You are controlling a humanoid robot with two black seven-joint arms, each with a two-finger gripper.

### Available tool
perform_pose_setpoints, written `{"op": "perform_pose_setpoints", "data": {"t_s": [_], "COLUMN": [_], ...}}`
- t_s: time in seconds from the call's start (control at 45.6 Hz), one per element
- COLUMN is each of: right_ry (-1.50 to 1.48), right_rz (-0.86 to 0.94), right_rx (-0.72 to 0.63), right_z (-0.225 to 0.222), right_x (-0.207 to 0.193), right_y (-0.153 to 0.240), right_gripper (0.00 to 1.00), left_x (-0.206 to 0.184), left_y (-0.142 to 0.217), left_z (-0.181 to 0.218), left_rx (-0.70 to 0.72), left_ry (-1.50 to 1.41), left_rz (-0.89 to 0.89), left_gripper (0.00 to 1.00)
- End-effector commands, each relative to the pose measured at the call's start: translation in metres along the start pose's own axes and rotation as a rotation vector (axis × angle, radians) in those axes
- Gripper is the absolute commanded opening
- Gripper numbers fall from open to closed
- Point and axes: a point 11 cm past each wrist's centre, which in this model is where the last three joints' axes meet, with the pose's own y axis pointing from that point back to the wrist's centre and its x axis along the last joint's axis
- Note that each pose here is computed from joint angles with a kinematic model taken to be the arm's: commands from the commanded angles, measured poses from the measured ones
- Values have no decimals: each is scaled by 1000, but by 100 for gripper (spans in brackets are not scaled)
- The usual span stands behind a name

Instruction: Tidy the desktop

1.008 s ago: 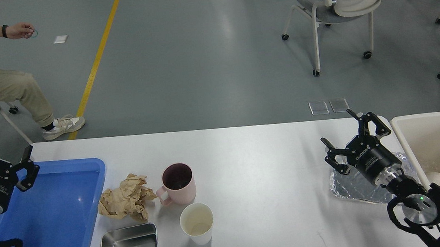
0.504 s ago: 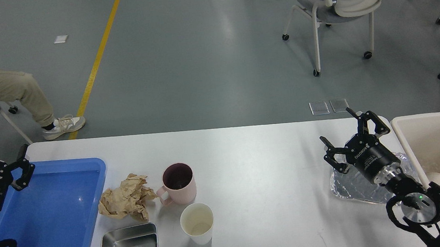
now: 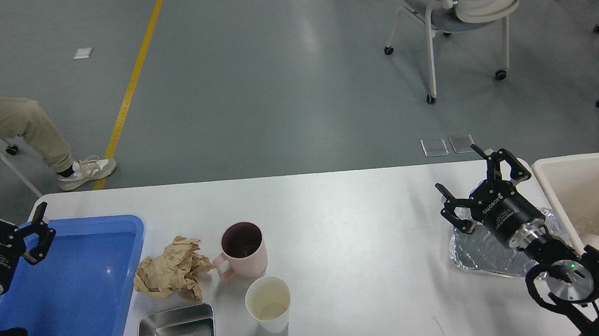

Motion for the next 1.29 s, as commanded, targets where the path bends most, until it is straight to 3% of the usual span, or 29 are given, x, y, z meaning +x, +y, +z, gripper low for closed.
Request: {"op": "perform_pose_setpoints", "data": {"t_s": [0.0,0.964,1.271], "right_ry": [-8,-19,-26], "right_rz": [-3,-5,-8], "right_rx": [1,-1,-1], "right_z": [2,7,9], "right_x": [-2,-3,-5], "right_y": [-1,-1,-2], "right_gripper": [100,100,100], "left_x": [0,-7,-16], "left_y": [0,-2,15], "left_z": [-3,-6,4], "left_rx": [28,56,121], "left_ry": [-2,-33,-229], "left_rz": [0,-24,-50], "left_gripper": [97,97,97]}}
